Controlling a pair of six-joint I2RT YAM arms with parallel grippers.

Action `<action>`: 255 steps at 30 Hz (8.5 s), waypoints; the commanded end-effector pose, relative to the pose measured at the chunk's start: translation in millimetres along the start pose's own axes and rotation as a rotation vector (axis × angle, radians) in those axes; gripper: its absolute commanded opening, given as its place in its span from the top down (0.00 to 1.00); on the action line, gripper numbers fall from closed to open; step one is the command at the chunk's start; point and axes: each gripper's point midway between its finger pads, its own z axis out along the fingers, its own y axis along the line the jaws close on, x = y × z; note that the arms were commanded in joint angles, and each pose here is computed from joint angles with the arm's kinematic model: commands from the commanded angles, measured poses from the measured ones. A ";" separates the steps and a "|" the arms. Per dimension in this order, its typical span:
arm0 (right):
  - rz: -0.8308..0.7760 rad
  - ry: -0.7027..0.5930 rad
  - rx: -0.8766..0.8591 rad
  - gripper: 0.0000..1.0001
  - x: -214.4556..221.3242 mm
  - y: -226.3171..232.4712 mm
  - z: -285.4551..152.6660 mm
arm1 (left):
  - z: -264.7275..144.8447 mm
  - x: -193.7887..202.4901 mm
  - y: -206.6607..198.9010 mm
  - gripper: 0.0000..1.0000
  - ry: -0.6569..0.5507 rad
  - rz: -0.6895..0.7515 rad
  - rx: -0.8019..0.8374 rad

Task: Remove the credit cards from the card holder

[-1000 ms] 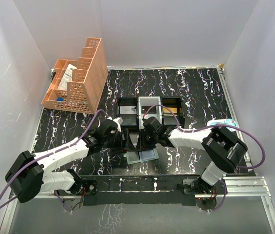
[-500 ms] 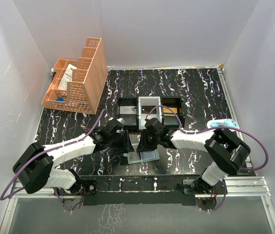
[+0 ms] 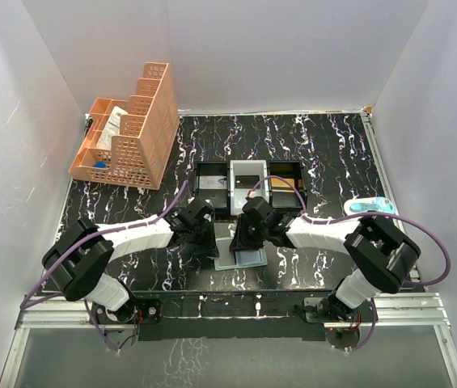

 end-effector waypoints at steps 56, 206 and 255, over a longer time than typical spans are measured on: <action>0.109 0.060 -0.312 1.00 -1.2 -0.5 -29.0 | 23.9 30.5 39.3 1.00 0.104 0.066 -0.199; -0.293 -0.702 -0.056 1.00 -160.2 3.2 -182.1 | 5.5 -0.8 -21.2 0.76 0.016 0.168 0.006; -1.434 -0.493 0.351 1.00 -271.3 3.0 -47.5 | -161.1 -69.1 68.9 0.01 -0.516 0.020 -0.164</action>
